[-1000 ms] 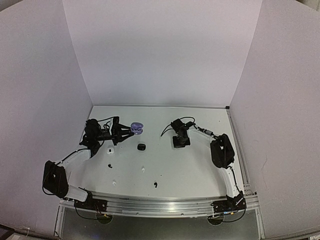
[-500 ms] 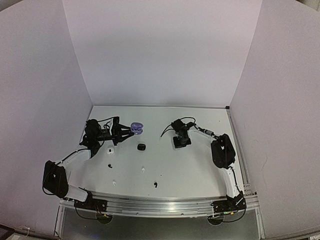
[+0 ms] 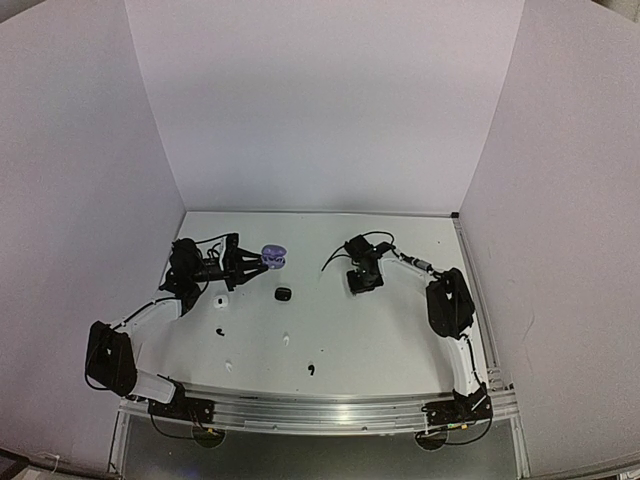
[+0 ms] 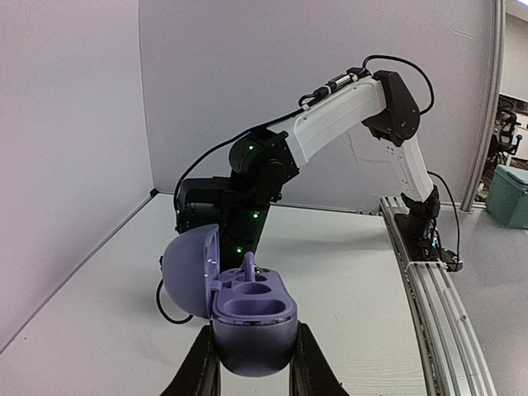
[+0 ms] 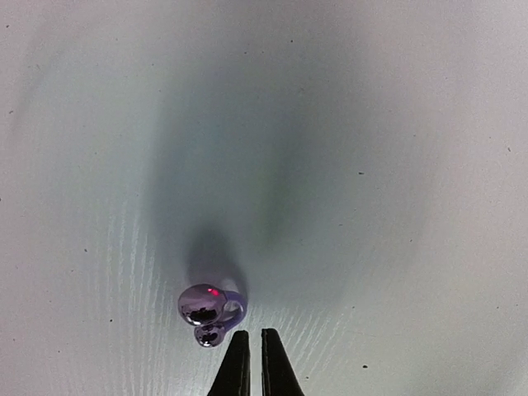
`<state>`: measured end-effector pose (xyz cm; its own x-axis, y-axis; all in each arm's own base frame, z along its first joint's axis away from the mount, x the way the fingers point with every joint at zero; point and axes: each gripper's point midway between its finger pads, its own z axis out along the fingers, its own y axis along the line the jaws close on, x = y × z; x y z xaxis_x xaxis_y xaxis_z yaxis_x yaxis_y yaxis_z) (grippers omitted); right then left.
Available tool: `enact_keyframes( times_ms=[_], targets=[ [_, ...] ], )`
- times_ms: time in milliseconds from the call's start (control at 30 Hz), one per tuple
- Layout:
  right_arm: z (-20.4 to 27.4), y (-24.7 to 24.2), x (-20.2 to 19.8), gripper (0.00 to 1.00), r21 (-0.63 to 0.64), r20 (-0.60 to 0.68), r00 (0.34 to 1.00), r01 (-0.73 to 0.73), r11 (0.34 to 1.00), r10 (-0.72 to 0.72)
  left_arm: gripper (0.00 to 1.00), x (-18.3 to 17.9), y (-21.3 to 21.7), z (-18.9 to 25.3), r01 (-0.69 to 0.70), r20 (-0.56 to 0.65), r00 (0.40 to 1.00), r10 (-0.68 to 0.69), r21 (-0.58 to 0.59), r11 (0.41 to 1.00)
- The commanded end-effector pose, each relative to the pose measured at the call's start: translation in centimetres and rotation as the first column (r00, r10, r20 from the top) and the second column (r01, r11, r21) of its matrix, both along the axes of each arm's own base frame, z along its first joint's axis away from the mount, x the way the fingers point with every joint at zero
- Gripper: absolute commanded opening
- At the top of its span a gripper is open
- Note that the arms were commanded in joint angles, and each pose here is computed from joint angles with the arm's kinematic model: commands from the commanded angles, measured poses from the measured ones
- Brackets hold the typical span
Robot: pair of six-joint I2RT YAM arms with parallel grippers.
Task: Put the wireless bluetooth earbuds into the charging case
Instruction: Pick up the left earbud from the center of the board.
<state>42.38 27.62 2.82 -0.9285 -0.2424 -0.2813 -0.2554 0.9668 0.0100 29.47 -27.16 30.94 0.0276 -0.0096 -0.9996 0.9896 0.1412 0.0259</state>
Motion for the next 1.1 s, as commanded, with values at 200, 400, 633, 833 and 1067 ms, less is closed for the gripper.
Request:
enact_keyframes(
  times_ms=[200,400,633,833,1067],
  targets=[
    [0.9,1.4,0.6,0.21,0.121,-0.027,0.999,0.025,0.992,-0.021,0.00,-0.5,0.4,1.2,-0.002,0.056,0.998,0.002,-0.012,1.000],
    [-0.5,0.9,0.4,0.19,0.092,-0.046,0.999,0.030,0.995,-0.026,0.00,-0.4,0.4,1.3,-0.007,0.062,0.998,0.008,-0.013,1.000],
    [-1.7,1.3,0.3,0.20,0.093,-0.066,0.998,0.021,0.995,-0.015,0.00,-0.4,0.3,1.2,-0.006,0.062,0.998,0.006,-0.011,1.000],
    [-1.6,2.2,0.4,0.24,0.103,-0.061,0.998,0.015,0.995,-0.008,0.00,-0.3,0.4,1.1,-0.011,0.063,0.998,0.011,-0.009,1.000],
    [-1.5,3.1,0.8,0.22,0.135,-0.066,0.997,0.041,0.990,-0.032,0.00,-0.3,0.4,1.0,-0.012,0.064,0.998,0.012,-0.007,1.000]
  ],
)
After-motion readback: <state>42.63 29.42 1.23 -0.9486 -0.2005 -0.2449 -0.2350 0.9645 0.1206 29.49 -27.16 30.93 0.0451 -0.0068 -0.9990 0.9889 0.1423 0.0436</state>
